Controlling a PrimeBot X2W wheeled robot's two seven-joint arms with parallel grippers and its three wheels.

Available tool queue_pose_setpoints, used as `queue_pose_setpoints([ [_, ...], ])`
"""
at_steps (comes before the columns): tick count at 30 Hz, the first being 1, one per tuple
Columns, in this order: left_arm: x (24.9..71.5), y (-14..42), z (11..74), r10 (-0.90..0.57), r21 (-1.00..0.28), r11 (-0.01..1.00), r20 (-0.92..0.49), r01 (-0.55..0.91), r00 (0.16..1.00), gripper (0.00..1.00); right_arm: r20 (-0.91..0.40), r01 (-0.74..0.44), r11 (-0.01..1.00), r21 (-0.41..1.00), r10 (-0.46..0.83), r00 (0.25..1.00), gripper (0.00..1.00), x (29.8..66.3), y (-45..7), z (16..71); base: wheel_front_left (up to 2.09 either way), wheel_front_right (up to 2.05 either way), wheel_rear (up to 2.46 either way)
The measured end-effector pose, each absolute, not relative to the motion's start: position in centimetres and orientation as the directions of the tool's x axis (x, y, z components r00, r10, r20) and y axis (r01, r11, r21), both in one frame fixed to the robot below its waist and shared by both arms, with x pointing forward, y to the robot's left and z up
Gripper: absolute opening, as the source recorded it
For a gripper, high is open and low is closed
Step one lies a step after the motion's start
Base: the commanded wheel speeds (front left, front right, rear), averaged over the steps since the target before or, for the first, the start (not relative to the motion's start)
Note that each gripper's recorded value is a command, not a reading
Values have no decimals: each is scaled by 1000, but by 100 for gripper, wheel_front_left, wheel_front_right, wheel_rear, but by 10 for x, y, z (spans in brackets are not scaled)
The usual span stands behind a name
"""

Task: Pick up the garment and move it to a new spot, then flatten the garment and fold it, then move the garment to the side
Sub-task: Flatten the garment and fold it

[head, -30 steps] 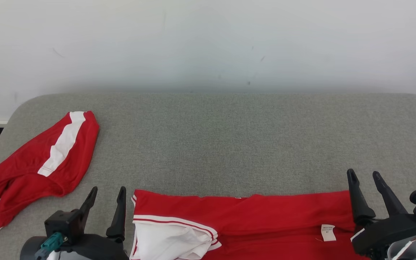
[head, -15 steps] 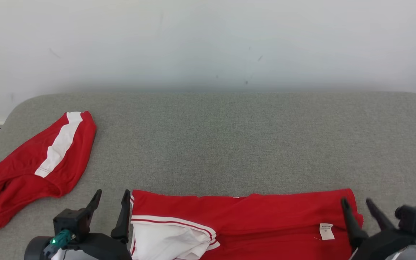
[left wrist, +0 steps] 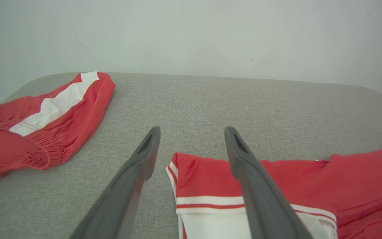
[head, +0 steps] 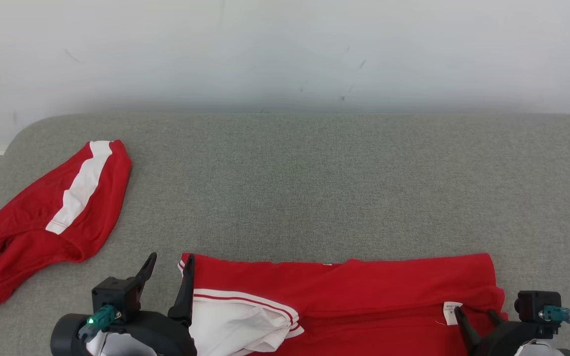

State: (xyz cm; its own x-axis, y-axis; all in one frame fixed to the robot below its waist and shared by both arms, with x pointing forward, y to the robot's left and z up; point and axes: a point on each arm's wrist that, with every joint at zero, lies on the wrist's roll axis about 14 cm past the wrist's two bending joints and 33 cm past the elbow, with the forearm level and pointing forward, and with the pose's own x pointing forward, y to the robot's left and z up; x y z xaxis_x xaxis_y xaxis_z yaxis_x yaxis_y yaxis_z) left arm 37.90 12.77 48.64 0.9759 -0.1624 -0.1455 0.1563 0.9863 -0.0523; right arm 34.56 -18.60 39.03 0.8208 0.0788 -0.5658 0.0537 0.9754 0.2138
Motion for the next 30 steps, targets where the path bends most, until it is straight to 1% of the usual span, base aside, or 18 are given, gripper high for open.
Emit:
queue_pose_setpoints([
  [4,380,126,486,-168,-49,985,-147,163,975,100,-611,81,976,200,60,789,100,339,-189,377,0,0,0],
  [7,380,122,485,-176,-53,984,-152,170,973,100,-620,107,980,167,20,784,100,339,-199,375,0,0,0],
  [14,381,125,479,-170,-55,985,-169,163,971,100,-575,157,983,97,-73,815,100,350,-227,388,0,0,0],
  [18,382,123,476,-175,-57,984,-177,167,968,100,-570,181,980,82,-103,815,100,350,-239,389,0,0,0],
  [23,382,122,474,-179,-59,983,-184,171,966,100,-540,209,967,143,-101,836,100,348,-241,399,0,0,0],
  [27,384,123,473,-179,-58,984,-187,171,966,100,-493,214,968,132,-124,861,100,354,-252,415,0,0,0],
  [30,385,119,472,-190,-59,982,-189,182,963,100,-483,212,969,131,-124,867,100,357,-253,419,0,0,0],
])
